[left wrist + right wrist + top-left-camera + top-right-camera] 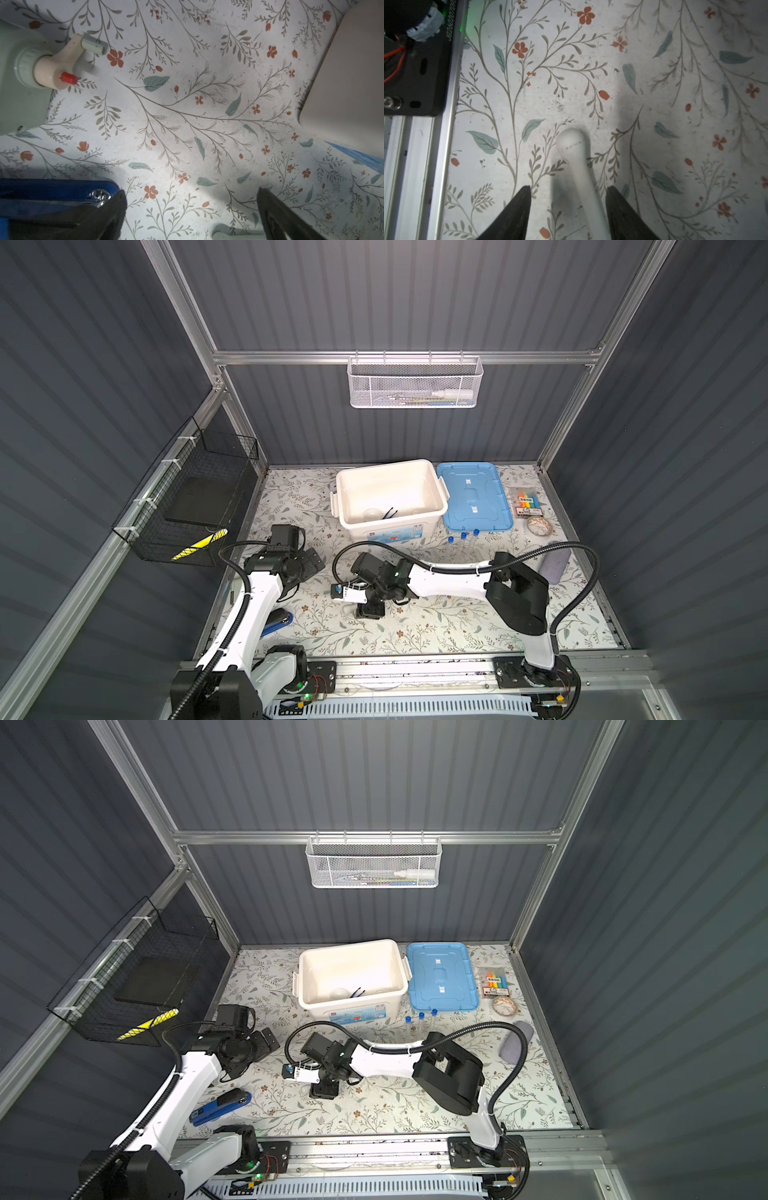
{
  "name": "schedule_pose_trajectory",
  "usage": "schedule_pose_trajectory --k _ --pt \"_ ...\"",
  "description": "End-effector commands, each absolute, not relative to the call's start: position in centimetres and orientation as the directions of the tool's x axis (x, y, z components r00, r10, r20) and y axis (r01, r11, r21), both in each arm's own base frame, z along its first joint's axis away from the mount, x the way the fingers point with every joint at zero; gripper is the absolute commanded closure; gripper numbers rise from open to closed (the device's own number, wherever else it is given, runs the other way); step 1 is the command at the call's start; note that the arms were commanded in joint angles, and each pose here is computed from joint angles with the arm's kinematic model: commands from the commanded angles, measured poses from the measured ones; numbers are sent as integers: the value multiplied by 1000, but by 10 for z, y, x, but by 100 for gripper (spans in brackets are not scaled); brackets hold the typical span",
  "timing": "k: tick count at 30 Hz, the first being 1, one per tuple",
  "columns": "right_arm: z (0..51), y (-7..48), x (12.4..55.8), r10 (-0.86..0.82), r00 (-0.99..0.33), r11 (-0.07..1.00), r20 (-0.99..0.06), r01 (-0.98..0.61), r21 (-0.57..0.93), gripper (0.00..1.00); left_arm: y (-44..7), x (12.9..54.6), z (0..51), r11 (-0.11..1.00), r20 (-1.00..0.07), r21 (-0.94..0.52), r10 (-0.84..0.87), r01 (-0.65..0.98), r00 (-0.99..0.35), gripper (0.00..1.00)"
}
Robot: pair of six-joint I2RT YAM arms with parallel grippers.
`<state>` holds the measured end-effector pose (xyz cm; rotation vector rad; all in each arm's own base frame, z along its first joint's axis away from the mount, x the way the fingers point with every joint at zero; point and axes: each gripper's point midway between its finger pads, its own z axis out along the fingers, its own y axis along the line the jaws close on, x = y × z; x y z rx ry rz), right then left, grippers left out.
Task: Organize the chemistry lab equipment
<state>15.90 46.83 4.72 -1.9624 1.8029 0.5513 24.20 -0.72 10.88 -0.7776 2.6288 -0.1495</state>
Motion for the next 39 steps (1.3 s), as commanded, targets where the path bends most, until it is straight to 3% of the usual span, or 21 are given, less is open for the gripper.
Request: schedule_pose_trajectory --k 1,6,15,26,32,39 --pt "43 475 173 -843 112 -64 -527 -992 -110 44 -12 248 121 843 -348 -251 -537 -475 -769 0" --pt "37 482 191 -853 104 -15 -511 -984 -176 43 -17 247 131 836 -350 -292 -546 -465 -762 0" --pt "14 465 180 -884 150 -90 -444 -984 -154 49 -19 246 133 833 -348 -304 -549 -463 -759 0" --pt "-2 459 180 -909 149 -109 -389 -986 -124 73 -22 259 140 832 -347 -319 -547 -453 -762 0" --pt "13 454 187 -897 93 -55 -431 -993 -100 85 -23 262 139 829 -339 -318 -552 -460 -762 0" --pt "63 448 195 -837 19 26 -547 -997 -73 87 -25 271 147 830 -357 -340 -548 -441 -756 0"
